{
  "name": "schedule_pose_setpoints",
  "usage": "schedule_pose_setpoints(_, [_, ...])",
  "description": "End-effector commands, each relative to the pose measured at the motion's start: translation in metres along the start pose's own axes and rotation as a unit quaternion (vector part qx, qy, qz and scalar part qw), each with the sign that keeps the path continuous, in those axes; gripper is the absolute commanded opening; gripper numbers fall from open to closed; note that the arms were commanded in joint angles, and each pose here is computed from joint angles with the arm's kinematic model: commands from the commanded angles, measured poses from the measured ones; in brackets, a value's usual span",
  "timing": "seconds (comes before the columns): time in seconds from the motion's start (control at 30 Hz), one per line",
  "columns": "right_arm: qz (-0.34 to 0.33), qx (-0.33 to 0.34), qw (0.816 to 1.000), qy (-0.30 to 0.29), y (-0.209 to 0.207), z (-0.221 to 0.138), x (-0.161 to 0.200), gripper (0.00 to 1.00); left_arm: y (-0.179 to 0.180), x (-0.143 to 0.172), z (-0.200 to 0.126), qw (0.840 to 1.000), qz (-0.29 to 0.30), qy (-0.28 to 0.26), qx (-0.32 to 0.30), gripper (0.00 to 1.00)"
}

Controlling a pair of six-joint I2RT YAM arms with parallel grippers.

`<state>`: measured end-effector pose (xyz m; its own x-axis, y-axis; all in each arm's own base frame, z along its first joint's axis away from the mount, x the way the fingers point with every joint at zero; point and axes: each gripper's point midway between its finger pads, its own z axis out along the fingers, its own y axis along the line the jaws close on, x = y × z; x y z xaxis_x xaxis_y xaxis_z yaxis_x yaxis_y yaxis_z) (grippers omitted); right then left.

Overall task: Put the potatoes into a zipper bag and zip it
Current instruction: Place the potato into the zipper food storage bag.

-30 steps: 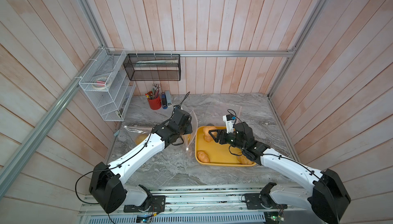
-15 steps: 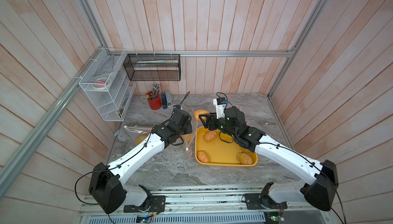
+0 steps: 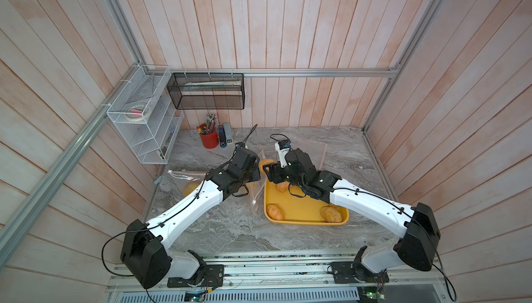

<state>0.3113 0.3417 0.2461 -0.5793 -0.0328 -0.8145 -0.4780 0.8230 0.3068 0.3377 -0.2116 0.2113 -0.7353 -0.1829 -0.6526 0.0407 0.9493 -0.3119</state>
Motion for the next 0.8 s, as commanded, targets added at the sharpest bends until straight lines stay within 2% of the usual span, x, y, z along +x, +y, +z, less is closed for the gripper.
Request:
schedule_pose_setpoints(0.0, [-0.023, 0.049, 0.998, 0.01, -0.015, 0.004, 0.006, 0.31, 0.0, -0.005, 0.001, 1.0, 0.01, 0.007, -0.01, 0.0])
schedule_pose_setpoints(0.13, [-0.046, 0.031, 0.998, 0.008, -0.009, 0.004, 0.01, 0.31, 0.001, -0.003, 0.003, 0.999, 0.014, 0.022, -0.024, 0.0])
schedule_pose_setpoints(0.27, [-0.08, -0.052, 0.995, -0.012, 0.022, -0.008, 0.007, 0.31, 0.004, -0.003, 0.007, 0.999, 0.014, 0.028, -0.031, 0.0])
schedule_pose_setpoints(0.4, [-0.113, -0.096, 0.988, -0.04, 0.043, -0.022, 0.006, 0.31, 0.002, -0.001, 0.01, 0.999, 0.013, 0.035, -0.018, 0.0])
schedule_pose_setpoints(0.63, [-0.138, -0.098, 0.985, -0.032, 0.047, -0.016, 0.013, 0.31, -0.004, -0.003, 0.005, 0.999, 0.019, 0.032, 0.003, 0.0])
schedule_pose_setpoints(0.77, [-0.188, -0.086, 0.978, -0.025, 0.052, -0.003, 0.022, 0.31, -0.01, -0.005, -0.001, 0.999, 0.023, 0.028, 0.022, 0.0])
